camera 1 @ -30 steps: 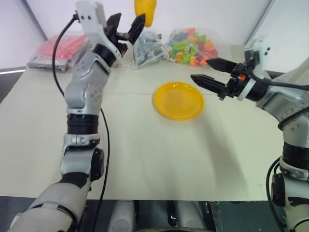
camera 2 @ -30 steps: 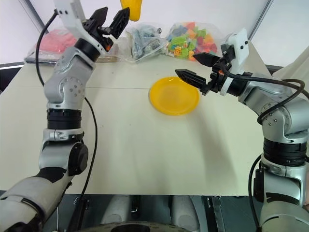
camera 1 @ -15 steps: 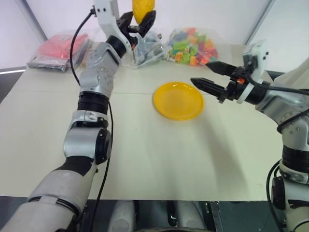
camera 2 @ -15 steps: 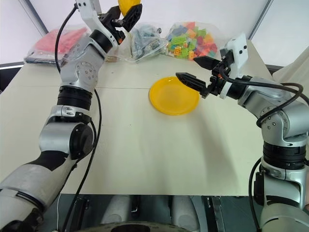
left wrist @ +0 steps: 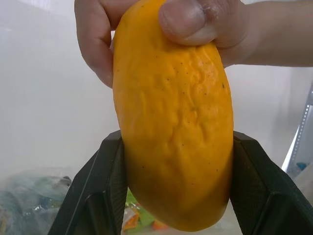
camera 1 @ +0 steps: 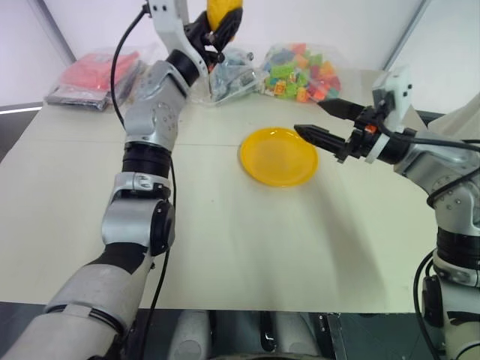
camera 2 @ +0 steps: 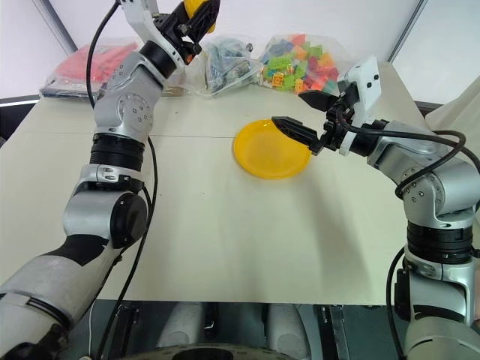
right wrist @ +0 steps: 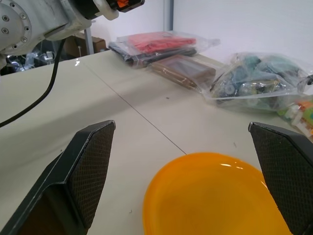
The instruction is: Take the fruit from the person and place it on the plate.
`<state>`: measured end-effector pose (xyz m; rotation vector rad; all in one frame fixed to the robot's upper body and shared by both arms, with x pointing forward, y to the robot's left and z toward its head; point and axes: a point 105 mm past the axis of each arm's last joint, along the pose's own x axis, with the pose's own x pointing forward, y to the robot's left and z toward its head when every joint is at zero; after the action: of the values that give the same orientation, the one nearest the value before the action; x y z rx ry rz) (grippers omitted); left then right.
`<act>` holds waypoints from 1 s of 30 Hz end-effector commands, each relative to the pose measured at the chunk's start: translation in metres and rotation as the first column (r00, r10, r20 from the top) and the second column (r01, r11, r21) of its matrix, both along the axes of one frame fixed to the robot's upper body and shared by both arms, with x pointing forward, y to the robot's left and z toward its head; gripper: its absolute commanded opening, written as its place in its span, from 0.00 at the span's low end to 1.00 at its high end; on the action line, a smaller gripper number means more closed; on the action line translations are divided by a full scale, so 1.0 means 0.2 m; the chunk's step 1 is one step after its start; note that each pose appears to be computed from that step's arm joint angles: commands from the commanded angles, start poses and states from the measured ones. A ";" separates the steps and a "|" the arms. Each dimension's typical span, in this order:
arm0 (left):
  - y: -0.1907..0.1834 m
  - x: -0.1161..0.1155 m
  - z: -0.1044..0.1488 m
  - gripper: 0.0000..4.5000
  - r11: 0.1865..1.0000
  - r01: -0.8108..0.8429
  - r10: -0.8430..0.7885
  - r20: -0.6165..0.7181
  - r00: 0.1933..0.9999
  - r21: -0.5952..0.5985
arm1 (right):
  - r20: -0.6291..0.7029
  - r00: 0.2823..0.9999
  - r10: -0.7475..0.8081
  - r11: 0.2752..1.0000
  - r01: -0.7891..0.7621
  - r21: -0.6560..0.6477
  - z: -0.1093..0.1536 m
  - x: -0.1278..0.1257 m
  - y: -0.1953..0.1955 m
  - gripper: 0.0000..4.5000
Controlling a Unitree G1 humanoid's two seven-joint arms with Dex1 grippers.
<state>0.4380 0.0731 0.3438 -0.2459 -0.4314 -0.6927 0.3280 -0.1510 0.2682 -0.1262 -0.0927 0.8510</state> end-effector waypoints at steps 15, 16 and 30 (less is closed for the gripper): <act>-0.39 0.02 -0.62 0.49 0.913 0.299 -0.170 -0.405 0.898 0.279 | 0.018 0.959 -0.282 0.920 0.276 -0.278 -0.15 -0.19 -0.28 1.00; -0.40 0.02 -0.64 0.49 0.907 0.307 -0.169 -0.420 0.892 0.288 | 0.017 0.958 -0.287 0.917 0.280 -0.284 -0.16 -0.21 -0.27 1.00; -0.43 0.00 -0.95 0.72 0.816 0.316 -0.056 -0.478 0.877 0.484 | 0.034 0.924 -0.381 0.891 0.376 -0.252 -0.22 -0.27 -0.26 1.00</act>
<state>0.4363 -0.0105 0.1427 0.0848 0.3024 -0.8917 0.2766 -0.2031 0.2092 -0.3436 0.1206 0.4911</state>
